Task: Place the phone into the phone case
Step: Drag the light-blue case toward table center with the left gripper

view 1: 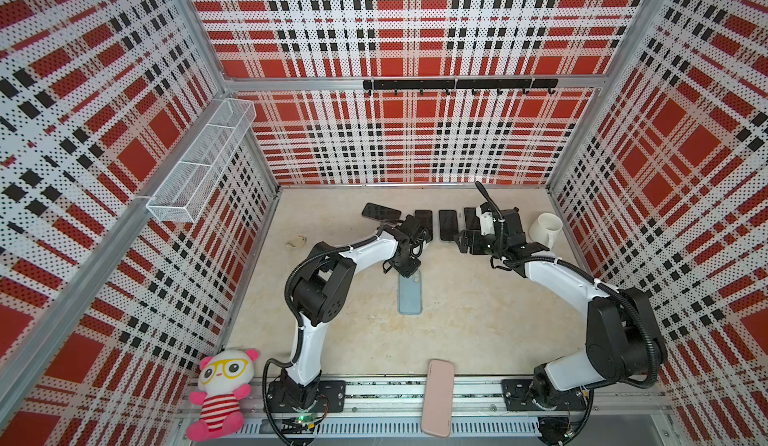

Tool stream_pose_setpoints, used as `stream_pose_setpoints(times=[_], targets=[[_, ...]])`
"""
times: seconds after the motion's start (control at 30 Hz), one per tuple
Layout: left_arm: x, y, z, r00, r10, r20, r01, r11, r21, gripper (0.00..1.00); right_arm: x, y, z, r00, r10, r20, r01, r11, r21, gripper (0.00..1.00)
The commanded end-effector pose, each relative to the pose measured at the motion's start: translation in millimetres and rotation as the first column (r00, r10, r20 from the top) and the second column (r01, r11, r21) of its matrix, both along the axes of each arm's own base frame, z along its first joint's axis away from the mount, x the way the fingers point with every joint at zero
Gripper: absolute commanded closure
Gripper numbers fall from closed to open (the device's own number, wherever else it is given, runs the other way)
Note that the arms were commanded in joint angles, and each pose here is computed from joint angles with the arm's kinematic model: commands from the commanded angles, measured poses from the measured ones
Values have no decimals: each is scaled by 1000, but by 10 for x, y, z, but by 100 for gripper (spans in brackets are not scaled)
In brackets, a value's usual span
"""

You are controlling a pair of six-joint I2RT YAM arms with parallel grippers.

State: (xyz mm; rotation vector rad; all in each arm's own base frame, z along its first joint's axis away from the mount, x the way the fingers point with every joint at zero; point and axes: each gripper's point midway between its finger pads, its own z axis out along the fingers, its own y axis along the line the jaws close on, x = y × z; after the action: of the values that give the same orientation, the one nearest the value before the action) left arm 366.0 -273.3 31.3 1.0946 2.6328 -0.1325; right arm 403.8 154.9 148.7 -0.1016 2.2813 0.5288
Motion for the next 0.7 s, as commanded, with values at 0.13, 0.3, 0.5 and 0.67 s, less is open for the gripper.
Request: stream_pose_setpoints(times=[0.13,0.3,0.5,0.67], targets=[[-37,-2,32,999,31,-32,-31,999,-18,91,3,-38,-82,1000,2,-8,-3,1000,-12,11],[-74,-5,133,1000,30,-9,-30,999,-34,74,15,-18,-105,1000,9,-12,-9,1000,-6,11],[-45,-52,105,1000,0,5,0,1000,-23,49,12,-18,-125,1000,11,-20,-11,1000,-7,11],[-33,-105,17,1000,-19,-8,19,1000,-18,48,15,-23,-147,1000,11,-26,-11,1000,-10,11]])
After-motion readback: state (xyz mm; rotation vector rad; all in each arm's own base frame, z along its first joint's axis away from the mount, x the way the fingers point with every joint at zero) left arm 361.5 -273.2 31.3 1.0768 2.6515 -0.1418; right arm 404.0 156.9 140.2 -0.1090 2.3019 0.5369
